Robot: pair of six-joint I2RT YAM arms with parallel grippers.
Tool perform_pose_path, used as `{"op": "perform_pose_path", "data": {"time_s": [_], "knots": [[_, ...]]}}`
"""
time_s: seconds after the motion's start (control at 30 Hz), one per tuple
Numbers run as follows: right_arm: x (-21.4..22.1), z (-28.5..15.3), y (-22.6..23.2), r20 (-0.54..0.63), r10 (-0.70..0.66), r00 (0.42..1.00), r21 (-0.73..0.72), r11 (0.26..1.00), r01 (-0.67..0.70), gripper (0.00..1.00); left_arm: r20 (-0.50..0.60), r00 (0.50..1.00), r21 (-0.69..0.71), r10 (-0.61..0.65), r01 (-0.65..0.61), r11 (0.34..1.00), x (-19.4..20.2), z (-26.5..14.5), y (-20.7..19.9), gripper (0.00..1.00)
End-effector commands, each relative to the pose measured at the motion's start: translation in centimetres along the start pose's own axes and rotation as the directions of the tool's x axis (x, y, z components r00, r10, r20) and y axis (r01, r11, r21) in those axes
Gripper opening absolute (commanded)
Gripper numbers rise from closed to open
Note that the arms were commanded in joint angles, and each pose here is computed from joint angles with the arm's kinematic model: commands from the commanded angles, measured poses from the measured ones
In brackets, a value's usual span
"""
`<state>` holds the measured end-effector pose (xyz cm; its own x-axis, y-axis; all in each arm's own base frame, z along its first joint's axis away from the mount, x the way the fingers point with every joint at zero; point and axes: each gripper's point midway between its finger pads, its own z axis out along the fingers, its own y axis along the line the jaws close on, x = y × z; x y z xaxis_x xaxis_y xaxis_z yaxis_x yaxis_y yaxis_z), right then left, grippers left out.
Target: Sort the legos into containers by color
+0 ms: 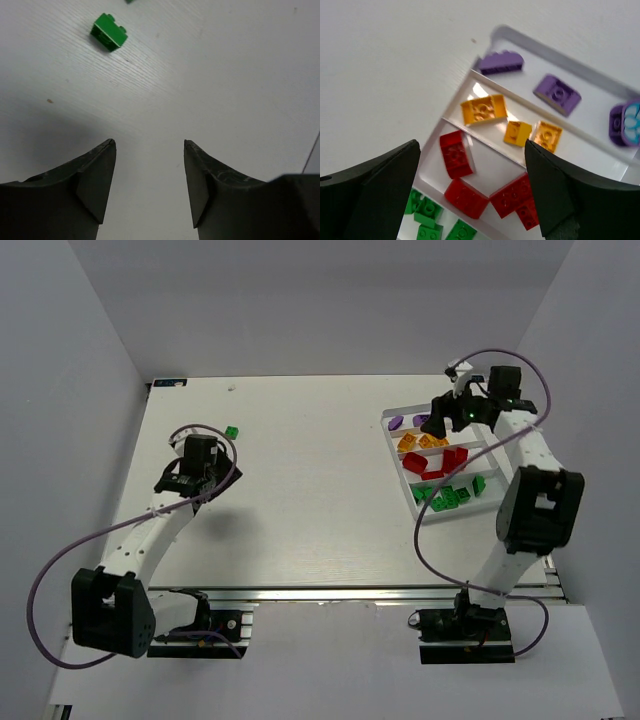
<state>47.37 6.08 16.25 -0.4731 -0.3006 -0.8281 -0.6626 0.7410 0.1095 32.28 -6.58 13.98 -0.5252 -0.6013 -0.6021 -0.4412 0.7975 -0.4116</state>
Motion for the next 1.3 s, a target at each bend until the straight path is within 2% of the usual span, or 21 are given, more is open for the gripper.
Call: {"op": "perform_pose_path", "data": {"time_s": [0.0, 0.13, 0.27, 0.43, 0.53, 0.7, 1.0, 1.13, 1.27], "knots": [[-3.8, -4.5, 7.8, 0.22, -0.254, 0.942, -0.228, 0.925, 0.303, 0.89, -0.043, 0.999, -0.006, -0.004, 0.004, 1.0, -1.2, 0.4, 0.2, 0.68], [-2.6, -6.2, 11.5, 0.276, -0.263, 0.925, -0.299, 0.891, 0.343, 0.89, -0.079, 0.996, -0.095, 0.051, -0.059, 0.994, -2.0, 2.6, 1.8, 0.92], [-1.2, -6.9, 13.1, 0.277, -0.247, 0.929, -0.319, 0.888, 0.331, 0.89, -0.098, 0.995, -0.129, 0.03, -0.043, 0.991, -2.7, 4.4, 2.2, 0.98], [-0.3, -7.2, 14.0, 0.273, -0.212, 0.938, -0.337, 0.892, 0.3, 0.89, -0.127, 0.992, -0.244, -0.012, -0.02, 0.969, -2.9, 7.1, 3.1, 0.98], [0.0, -7.1, 14.2, 0.269, -0.197, 0.943, -0.344, 0.895, 0.285, 0.89, -0.143, 0.99, -0.262, -0.016, -0.022, 0.965, -2.9, 8.9, 3.1, 0.96], [0.1, -7.0, 14.1, 0.264, -0.185, 0.947, -0.343, 0.899, 0.271, 0.89, -0.159, 0.987, -0.29, -0.014, -0.033, 0.956, -2.8, 10.9, 3.3, 0.86], [0.2, -7.0, 14.1, 0.261, -0.168, 0.951, -0.346, 0.903, 0.255, 0.89, -0.149, 0.989, -0.358, -0.002, -0.052, 0.932, -3.1, 12.5, 4.9, 0.72], [0.1, -7.0, 14.2, 0.26, -0.165, 0.951, -0.347, 0.904, 0.252, 0.89, -0.144, 0.99, -0.373, 0.004, -0.058, 0.926, -3.1, 13.0, 5.2, 0.69], [0.3, -7.1, 14.2, 0.256, -0.159, 0.954, -0.349, 0.905, 0.244, 0.89, -0.136, 0.991, -0.374, 0.004, -0.055, 0.926, -3.2, 13.4, 5.3, 0.58]]}}
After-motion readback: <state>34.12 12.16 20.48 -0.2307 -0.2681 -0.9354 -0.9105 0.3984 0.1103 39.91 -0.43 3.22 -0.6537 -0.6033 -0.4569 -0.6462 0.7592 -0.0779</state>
